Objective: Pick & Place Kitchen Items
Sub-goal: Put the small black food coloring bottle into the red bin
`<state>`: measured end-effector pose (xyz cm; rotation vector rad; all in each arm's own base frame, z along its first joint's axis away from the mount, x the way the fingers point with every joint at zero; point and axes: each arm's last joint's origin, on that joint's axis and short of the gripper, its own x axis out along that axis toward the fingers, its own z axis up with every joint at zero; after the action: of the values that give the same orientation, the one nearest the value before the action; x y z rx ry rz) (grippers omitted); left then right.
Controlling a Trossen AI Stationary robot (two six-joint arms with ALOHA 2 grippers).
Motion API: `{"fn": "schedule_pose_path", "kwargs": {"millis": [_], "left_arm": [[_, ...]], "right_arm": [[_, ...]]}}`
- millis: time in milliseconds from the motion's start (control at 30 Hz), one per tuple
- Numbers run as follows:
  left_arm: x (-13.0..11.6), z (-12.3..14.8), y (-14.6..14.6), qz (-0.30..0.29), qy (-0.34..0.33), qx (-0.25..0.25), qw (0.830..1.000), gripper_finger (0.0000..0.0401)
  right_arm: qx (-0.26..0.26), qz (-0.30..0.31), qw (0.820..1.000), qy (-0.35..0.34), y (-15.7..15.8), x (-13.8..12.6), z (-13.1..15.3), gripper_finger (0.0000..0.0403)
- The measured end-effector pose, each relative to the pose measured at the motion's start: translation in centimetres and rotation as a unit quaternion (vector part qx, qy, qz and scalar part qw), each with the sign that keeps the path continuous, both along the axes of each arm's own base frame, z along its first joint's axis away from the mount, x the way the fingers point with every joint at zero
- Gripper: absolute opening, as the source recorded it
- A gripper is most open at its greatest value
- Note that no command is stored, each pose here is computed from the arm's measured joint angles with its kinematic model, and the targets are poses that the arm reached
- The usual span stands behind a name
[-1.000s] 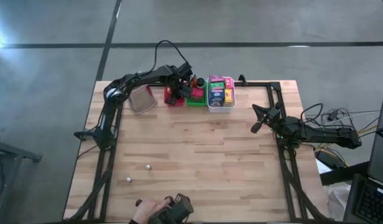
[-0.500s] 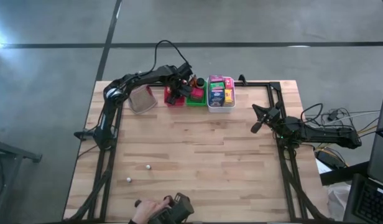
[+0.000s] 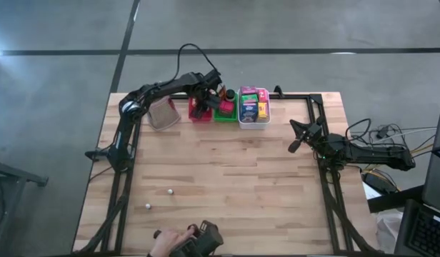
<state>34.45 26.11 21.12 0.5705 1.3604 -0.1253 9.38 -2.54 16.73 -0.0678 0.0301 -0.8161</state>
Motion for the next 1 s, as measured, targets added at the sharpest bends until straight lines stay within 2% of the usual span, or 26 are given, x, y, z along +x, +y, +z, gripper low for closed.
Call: {"fn": "schedule_pose_path", "kwargs": {"millis": [433,700,1000], "left_arm": [[0.1,3.7,-0.4,0.046,0.002,-0.022,0.999,0.0122],[1.0,5.7,-2.1,0.056,0.000,-0.033,0.998,0.0122],[1.3,8.3,-4.9,0.111,-0.010,-0.034,0.993,0.0122]], "right_arm": [[0.000,0.000,1.000,0.000,0.0,0.0,0.0,0.0008],[0.000,0.000,1.000,0.000,0.0,0.0,0.0,0.0008],[0.000,0.000,1.000,0.000,0.0,0.0,0.0,0.0008]]}}
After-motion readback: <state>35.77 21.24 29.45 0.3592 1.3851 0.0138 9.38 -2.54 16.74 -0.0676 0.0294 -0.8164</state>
